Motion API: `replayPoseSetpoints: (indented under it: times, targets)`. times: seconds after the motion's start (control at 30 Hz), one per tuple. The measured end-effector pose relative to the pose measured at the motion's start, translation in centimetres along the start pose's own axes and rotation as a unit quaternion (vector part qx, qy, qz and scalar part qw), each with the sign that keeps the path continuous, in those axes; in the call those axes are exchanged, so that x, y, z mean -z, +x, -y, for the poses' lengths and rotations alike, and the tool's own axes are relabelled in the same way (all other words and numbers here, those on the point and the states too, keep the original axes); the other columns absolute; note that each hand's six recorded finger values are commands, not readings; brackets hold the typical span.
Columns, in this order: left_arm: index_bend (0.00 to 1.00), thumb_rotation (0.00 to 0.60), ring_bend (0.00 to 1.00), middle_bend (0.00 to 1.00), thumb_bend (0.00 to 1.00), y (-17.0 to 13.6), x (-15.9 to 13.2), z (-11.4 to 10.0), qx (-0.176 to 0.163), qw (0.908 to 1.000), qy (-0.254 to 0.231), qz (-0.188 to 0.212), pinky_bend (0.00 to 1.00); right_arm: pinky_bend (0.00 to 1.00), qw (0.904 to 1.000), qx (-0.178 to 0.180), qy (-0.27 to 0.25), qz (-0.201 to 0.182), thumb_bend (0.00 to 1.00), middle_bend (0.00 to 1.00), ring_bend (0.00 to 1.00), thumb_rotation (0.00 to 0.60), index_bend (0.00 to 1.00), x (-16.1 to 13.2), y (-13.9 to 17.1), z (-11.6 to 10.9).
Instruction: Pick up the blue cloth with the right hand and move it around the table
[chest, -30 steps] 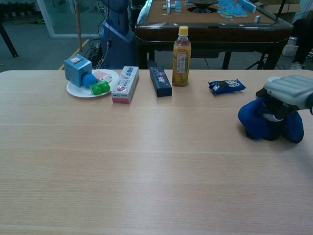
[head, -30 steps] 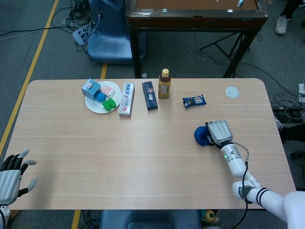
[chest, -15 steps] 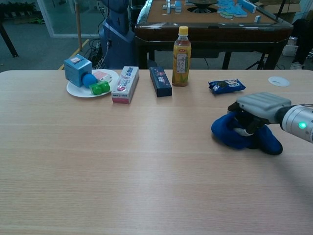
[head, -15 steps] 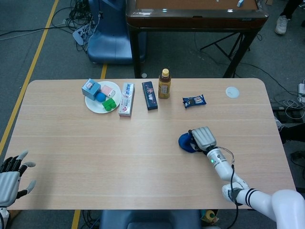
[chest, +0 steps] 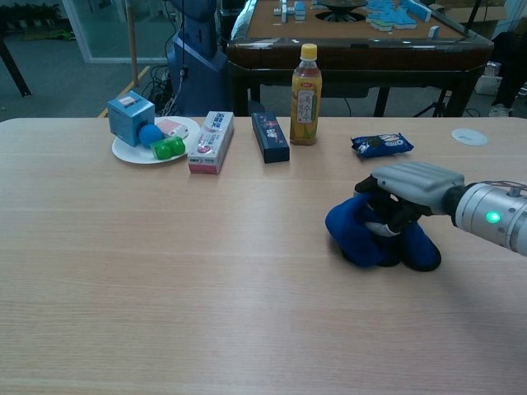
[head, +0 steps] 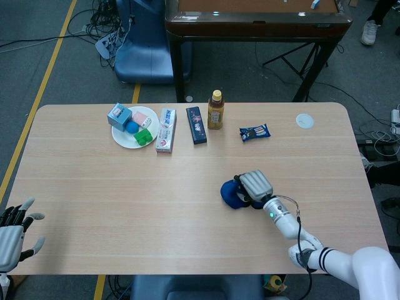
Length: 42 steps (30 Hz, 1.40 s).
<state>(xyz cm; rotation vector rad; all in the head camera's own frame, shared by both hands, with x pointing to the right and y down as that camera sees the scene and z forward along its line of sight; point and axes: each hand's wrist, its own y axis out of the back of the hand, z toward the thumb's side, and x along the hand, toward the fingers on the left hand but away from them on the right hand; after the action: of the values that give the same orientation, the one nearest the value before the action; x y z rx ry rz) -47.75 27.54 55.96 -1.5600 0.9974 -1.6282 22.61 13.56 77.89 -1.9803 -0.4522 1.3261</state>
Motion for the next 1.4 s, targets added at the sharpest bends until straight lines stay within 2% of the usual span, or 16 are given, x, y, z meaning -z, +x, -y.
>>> replayPoseSetpoints:
  times: [0.37, 0.53, 0.73, 1.27, 1.4]
  targets:
    - [0.35, 0.600, 0.11, 0.07, 0.26, 0.0, -0.1, 0.1, 0.002, 1.0000, -0.002, 0.002, 0.06, 0.71, 0.9965, 0.003, 0.024, 0.080, 0.68, 0.62, 0.57, 0.600, 0.76, 6.8, 0.3, -0.4]
    - [0.35, 0.600, 0.11, 0.07, 0.26, 0.1, -0.1, 0.2, 0.003, 1.0000, -0.003, 0.004, 0.06, 0.71, 0.9948, 0.004, 0.024, 0.099, 0.68, 0.62, 0.57, 0.600, 0.76, 8.7, 1.1, -0.7]
    - [0.35, 0.600, 0.11, 0.07, 0.26, 0.2, -0.4, 0.2, 0.004, 1.0000, -0.003, 0.008, 0.06, 0.71, 0.9971, 0.005, 0.013, 0.075, 0.68, 0.63, 0.57, 0.600, 0.76, 7.2, 1.4, -0.5]
    - [0.36, 0.600, 0.11, 0.07, 0.26, -0.3, 0.3, -0.1, 0.004, 1.0000, -0.004, -0.003, 0.06, 0.71, 0.9987, -0.006, -0.034, -0.036, 0.68, 0.63, 0.57, 0.600, 0.77, -0.9, 1.8, 0.9]
    - [0.36, 0.600, 0.11, 0.07, 0.26, -0.3, 0.3, -0.1, 0.005, 1.0000, -0.004, -0.001, 0.06, 0.71, 0.9991, -0.004, -0.032, -0.027, 0.68, 0.63, 0.58, 0.600, 0.77, -0.2, 1.7, 0.8]
